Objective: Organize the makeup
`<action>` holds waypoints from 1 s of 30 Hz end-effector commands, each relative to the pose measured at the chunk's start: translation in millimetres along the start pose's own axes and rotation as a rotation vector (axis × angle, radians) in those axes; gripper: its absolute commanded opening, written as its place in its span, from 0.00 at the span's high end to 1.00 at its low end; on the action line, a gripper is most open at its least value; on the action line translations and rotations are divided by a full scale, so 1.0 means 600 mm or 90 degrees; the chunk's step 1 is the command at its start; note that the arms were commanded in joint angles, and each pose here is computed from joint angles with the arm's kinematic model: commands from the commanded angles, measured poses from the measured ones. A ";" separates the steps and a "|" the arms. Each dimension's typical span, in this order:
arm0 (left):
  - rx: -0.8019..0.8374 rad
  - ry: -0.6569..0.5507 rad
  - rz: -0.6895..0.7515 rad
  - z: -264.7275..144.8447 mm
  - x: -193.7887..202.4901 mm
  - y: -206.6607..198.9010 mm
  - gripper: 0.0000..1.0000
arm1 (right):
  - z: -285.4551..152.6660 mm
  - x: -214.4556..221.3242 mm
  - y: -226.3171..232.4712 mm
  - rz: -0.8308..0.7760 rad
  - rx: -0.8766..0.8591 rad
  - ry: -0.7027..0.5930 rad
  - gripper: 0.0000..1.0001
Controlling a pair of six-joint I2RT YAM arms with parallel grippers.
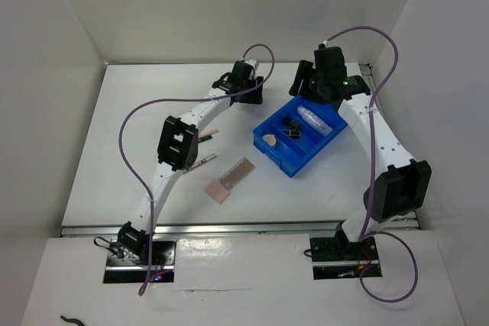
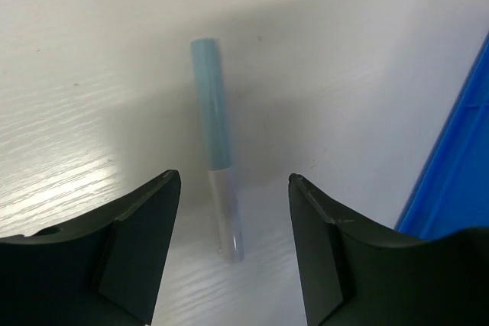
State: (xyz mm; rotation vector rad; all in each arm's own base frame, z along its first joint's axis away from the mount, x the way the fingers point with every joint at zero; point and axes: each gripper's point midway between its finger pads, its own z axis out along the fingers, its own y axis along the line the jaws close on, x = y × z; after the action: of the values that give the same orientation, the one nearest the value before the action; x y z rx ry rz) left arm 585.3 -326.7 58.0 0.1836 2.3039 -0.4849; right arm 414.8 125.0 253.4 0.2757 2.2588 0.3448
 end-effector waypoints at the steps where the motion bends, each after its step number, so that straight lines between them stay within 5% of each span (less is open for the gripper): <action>1: -0.016 -0.044 0.052 0.004 -0.026 -0.014 0.29 | -0.003 -0.023 0.015 -0.009 -0.014 -0.030 0.32; 17: -0.057 0.028 0.083 0.015 0.033 0.012 0.45 | 0.009 -0.023 0.015 -0.006 -0.023 -0.032 0.32; 26: -0.039 0.056 0.082 0.006 0.052 0.006 0.71 | 0.010 -0.034 -0.004 -0.001 -0.010 -0.031 0.32; 30: -0.010 0.061 0.062 -0.016 0.041 -0.002 0.92 | 0.002 -0.006 -0.034 -0.013 0.015 0.034 0.32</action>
State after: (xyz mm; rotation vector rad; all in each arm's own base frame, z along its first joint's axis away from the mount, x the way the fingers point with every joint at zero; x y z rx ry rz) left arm 572.0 -329.9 32.9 0.3125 2.3468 -0.3647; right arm 422.6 114.7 247.6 0.2787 2.2729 0.3349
